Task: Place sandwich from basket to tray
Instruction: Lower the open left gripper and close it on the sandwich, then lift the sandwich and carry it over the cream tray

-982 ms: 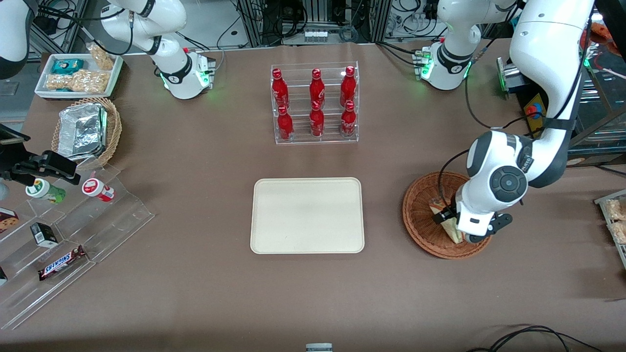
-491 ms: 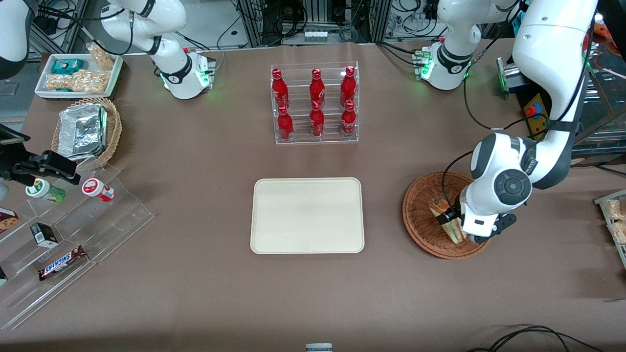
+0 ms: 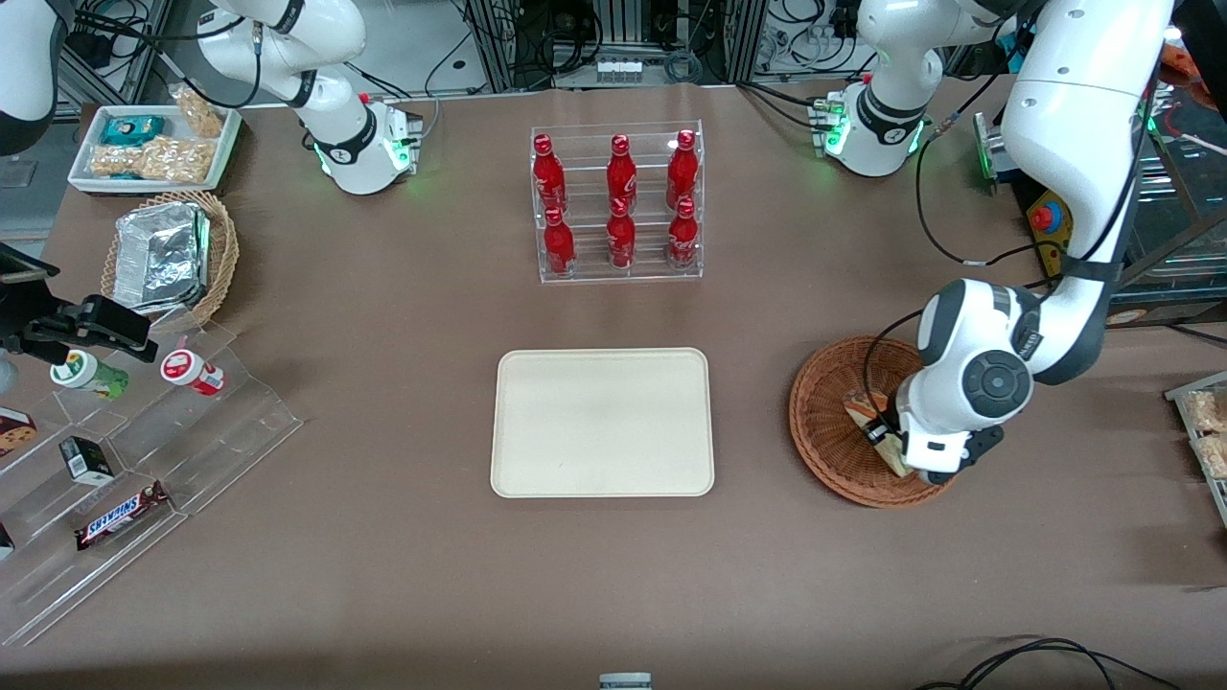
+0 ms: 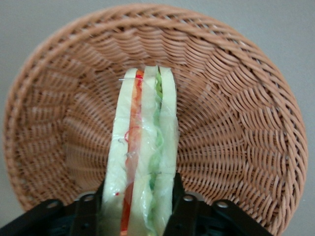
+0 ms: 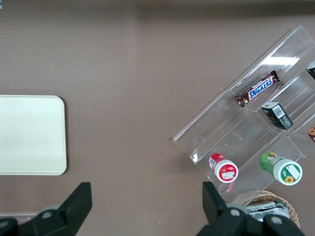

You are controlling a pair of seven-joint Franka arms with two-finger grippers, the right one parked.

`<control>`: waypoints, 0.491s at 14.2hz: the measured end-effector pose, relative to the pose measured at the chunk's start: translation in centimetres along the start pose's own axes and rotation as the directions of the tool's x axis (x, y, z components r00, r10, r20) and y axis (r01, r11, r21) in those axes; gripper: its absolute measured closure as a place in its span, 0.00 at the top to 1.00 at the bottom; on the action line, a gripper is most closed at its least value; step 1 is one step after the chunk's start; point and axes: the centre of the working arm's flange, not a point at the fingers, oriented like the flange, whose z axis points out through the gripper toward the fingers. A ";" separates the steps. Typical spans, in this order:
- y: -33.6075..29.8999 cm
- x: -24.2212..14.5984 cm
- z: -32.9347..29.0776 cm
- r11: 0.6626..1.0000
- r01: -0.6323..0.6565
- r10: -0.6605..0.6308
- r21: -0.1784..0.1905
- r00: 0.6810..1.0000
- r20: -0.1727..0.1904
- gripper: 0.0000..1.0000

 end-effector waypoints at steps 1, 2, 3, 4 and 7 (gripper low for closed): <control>-0.2 0.0 -1.1 1.000 -0.015 0.014 0.022 1.000 0.010 0.34; -0.5 -0.2 -2.5 0.999 -0.035 0.034 0.041 0.999 0.019 0.26; -0.7 -0.6 -4.3 0.997 -0.054 0.054 0.052 0.998 0.017 0.22; -0.5 -1.4 -6.1 0.996 -0.076 0.076 0.052 0.997 0.007 0.22; 2.7 -7.4 -11.0 0.980 -0.193 0.194 0.052 0.981 -0.016 0.15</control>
